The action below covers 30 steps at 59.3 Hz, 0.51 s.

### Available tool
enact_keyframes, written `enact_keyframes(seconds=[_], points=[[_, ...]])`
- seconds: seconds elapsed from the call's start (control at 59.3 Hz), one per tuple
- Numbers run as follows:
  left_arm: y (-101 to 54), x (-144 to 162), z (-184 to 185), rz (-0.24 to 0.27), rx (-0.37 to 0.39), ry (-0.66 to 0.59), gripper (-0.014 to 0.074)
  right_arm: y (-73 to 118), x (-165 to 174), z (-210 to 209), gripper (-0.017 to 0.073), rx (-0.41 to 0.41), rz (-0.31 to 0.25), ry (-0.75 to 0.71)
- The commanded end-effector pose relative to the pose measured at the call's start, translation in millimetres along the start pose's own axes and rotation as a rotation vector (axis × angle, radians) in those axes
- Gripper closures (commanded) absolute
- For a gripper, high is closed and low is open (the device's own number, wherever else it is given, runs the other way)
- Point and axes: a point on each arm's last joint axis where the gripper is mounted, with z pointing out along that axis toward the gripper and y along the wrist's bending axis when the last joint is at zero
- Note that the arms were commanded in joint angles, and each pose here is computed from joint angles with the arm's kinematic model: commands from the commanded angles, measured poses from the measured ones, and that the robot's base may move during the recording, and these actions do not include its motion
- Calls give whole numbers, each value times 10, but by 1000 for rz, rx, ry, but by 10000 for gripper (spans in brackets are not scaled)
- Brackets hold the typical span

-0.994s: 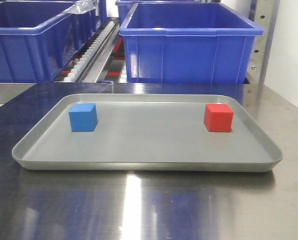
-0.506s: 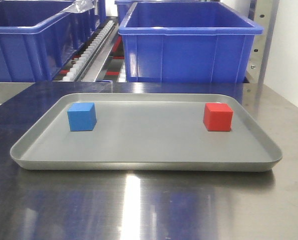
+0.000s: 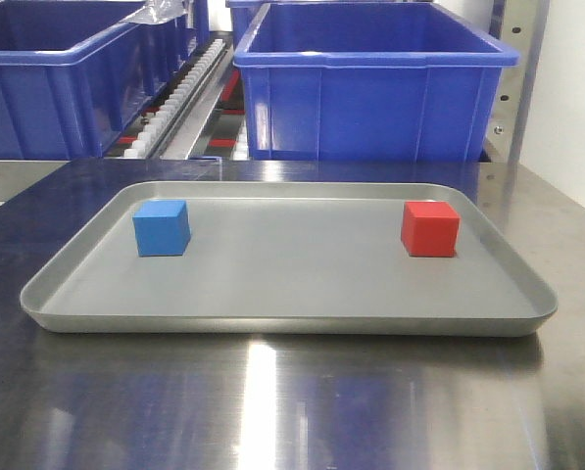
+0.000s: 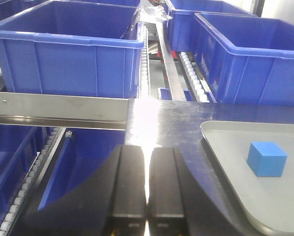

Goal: Sort and place red and blue blocks on shelf

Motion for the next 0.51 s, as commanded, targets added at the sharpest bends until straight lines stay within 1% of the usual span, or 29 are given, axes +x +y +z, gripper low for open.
enact_keyframes(seconds=[0.0, 0.034, 0.067, 0.118, 0.202, 0.219, 0.27, 0.303, 0.337, 0.489], points=[[-7, 28, -1, -9, 21, -69, 467, 85, -116, -83, 491, -26, -20, -62], [-7, 28, -1, -9, 21, -69, 467, 99, -111, -70, 486, -29, -25, -56], [-7, 28, -1, -9, 21, -69, 467, 120, -102, -54, 463, -33, -32, -46], [-7, 28, -1, -9, 21, -69, 467, 149, -94, -39, 384, -39, -51, -40], [-7, 28, -1, -9, 21, -69, 467, 198, -94, -33, 166, -52, -64, -49], [-7, 28, -1, -9, 21, -69, 467, 214, -97, -33, 104, -56, -69, -55], [-7, 28, -1, -9, 21, -69, 467, 263, -96, -34, -11, -69, -82, -64], [-7, 28, -1, -9, 21, -69, 467, 295, -96, -35, -59, -79, -89, -71], [-7, 28, -1, -9, 21, -69, 467, 342, -93, -30, -77, -91, -102, -78], [-7, 28, -1, -9, 21, -69, 467, 597, -71, 17, -50, -160, -147, -78]])
